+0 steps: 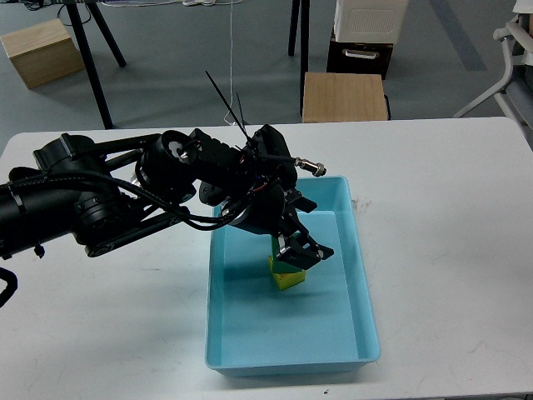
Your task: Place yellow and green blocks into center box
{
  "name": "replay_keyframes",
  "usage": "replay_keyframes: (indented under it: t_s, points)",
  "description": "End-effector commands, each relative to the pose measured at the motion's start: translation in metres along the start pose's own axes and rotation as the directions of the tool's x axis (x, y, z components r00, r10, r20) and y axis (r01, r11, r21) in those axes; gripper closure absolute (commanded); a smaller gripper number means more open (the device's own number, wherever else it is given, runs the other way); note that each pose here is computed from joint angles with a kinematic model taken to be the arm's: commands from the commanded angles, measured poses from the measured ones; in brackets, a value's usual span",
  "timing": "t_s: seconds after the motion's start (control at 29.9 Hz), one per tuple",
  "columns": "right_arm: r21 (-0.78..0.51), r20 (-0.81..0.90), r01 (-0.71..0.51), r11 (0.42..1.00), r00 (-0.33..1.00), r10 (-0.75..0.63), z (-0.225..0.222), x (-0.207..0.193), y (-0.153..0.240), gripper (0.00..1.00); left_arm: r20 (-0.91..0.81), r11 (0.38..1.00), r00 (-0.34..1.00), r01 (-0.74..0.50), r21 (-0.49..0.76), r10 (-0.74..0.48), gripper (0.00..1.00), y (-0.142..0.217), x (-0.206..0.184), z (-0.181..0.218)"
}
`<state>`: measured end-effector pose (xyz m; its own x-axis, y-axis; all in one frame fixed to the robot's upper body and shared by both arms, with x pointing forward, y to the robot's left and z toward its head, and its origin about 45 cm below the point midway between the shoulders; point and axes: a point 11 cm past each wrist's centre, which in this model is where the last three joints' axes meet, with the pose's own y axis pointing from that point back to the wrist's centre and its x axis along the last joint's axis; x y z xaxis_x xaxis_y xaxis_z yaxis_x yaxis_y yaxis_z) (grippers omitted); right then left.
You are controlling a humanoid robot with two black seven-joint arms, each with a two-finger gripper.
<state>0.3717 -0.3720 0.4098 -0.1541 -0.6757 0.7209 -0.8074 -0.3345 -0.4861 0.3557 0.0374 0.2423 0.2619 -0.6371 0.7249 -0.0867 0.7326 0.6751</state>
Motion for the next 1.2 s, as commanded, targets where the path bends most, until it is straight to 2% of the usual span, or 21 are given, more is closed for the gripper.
replay_keyframes:
  t_s: [0.0, 0.07, 0.17, 0.23, 0.3, 0.4, 0.5, 0.6, 0.74, 0.87, 1.0, 1.17]
  points:
    - [0.006, 0.015, -0.006, 1.000, 1.000, 0.006, -0.002, -0.003, -0.002, 0.01, -0.090, 0.990, 0.990, -0.117, -0.075, 0.111, 0.01, 0.020, 0.020, 0.013]
    - [0.010, 0.032, -0.010, 1.000, 0.999, 0.009, -0.003, -0.007, -0.003, 0.01, -0.140, 0.976, 0.974, -0.191, -0.103, 0.176, 0.01, 0.032, 0.031, 0.017]
    - [0.026, 0.074, -0.021, 0.999, 0.997, 0.019, -0.008, -0.017, -0.008, 0.01, -0.208, 0.960, 0.950, -0.259, -0.106, 0.233, 0.01, 0.043, 0.038, 0.013]
    - [0.037, 0.114, -0.024, 0.999, 0.993, 0.019, -0.011, -0.028, -0.012, 0.01, -0.298, 0.933, 0.903, -0.349, -0.086, 0.310, 0.01, 0.057, 0.040, 0.002]
    - [0.054, 0.148, -0.034, 0.998, 0.989, 0.026, -0.019, -0.035, -0.023, 0.01, -0.416, 0.871, 0.802, -0.489, -0.046, 0.429, 0.01, 0.081, 0.043, -0.013]
    - [0.008, 0.240, -0.038, 0.999, 0.970, 0.035, -0.026, -0.057, -0.041, 0.01, -0.574, 0.740, 0.593, -0.672, 0.033, 0.564, 0.01, 0.110, 0.032, -0.031]
    - [-0.103, 0.386, -0.026, 0.994, 0.920, 0.064, -0.023, -0.079, -0.051, 0.01, -0.656, 0.652, 0.439, -0.751, 0.107, 0.614, 0.01, 0.126, 0.014, -0.043]
    - [-0.155, 0.556, 0.039, 0.987, 0.830, 0.055, -0.027, -0.095, -0.062, 0.01, -0.689, 0.531, 0.253, -0.818, 0.223, 0.679, 0.01, 0.142, -0.005, -0.055]
    - [-0.160, 0.793, 0.121, 0.980, 0.607, 0.054, -0.038, -0.128, -0.074, 0.01, -0.755, 0.362, -0.032, -0.864, 0.350, 0.655, 0.01, 0.166, -0.026, -0.069]
    - [-0.147, 0.884, 0.119, 0.982, 0.462, 0.076, -0.049, -0.143, -0.077, 0.01, -0.775, 0.186, -0.346, -0.844, 0.504, 0.529, 0.00, 0.180, -0.047, -0.080]
    - [-0.197, 0.924, 0.087, 0.977, 0.349, 0.155, -0.037, -0.143, -0.061, 0.01, -0.742, 0.102, -0.521, -0.786, 0.609, 0.422, 0.00, 0.184, -0.066, -0.087]
    - [-0.216, 0.971, 0.090, 0.972, 0.128, 0.204, -0.017, -0.144, -0.011, 0.01, -0.720, 0.075, -0.607, -0.745, 0.663, 0.336, 0.00, 0.173, -0.101, -0.077]
